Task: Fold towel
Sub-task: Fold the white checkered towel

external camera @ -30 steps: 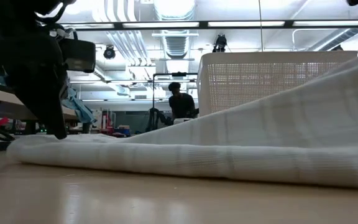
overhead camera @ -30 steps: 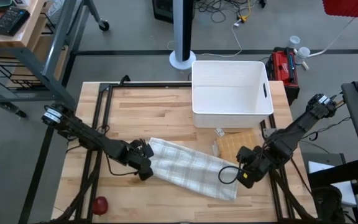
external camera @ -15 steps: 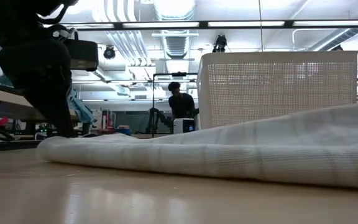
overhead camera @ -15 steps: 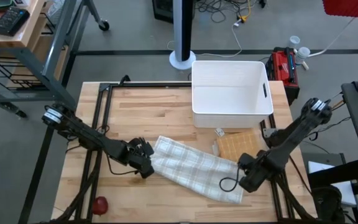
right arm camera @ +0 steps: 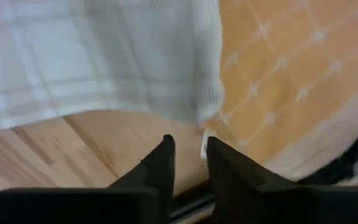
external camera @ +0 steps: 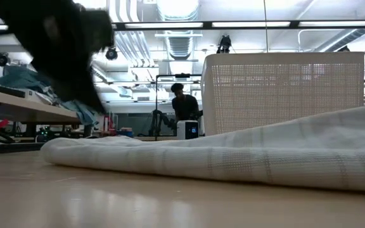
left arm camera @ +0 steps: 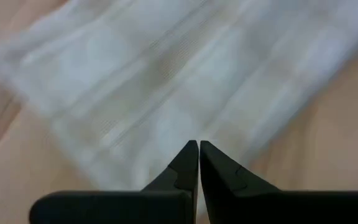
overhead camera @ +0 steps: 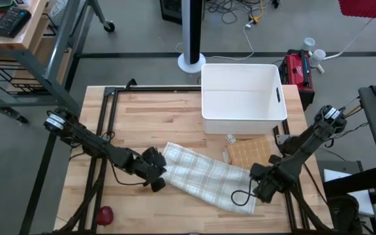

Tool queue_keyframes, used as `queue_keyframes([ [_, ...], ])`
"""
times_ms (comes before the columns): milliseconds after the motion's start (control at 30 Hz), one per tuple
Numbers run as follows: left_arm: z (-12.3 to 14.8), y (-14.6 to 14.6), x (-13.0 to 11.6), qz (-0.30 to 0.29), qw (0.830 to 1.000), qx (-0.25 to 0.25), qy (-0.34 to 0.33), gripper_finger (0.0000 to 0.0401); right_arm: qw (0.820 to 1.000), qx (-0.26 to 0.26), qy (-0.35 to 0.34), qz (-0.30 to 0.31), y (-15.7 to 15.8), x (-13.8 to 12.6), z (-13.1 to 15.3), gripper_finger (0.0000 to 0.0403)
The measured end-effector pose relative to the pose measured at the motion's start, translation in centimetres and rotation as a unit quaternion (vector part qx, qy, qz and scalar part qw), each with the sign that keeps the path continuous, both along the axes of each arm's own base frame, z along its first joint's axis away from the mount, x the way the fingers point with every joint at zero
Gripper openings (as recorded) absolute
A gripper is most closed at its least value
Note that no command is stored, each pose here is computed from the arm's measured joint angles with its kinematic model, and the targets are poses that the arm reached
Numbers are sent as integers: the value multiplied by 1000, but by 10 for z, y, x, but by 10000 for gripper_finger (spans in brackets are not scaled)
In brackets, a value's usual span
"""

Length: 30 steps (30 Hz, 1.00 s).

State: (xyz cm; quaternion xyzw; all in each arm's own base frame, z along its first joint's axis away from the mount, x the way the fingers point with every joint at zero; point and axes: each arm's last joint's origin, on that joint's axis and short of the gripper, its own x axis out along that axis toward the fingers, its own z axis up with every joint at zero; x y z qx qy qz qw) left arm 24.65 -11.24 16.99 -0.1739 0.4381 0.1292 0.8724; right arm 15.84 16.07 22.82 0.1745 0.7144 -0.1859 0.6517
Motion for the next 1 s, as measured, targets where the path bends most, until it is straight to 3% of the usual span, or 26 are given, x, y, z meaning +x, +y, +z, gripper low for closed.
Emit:
queue_keyframes([
  [200, 19, -11, 20, -67, 988, -8, -138, 1, 992, -52, -88, 80, 4, 3, 9, 131],
  [300, 29, -14, 26, -67, 983, -7, -172, 1, 986, -58, -127, 90, 10, 3, 10, 148],
  [500, 48, -16, 37, -50, 977, 18, -205, 1, 986, -20, -164, 1, 21, 4, 9, 169],
  [633, 52, -22, 52, -78, 972, 61, -215, 1, 982, 7, -175, -76, 28, 0, 11, 182],
  [867, 40, -32, 90, -154, 958, 158, -185, 5, 953, 77, -189, -222, 44, -9, 8, 200],
  [1000, 19, -30, 105, -183, 953, 205, -125, 3, 932, 95, -181, -299, 51, -17, 1, 209],
])
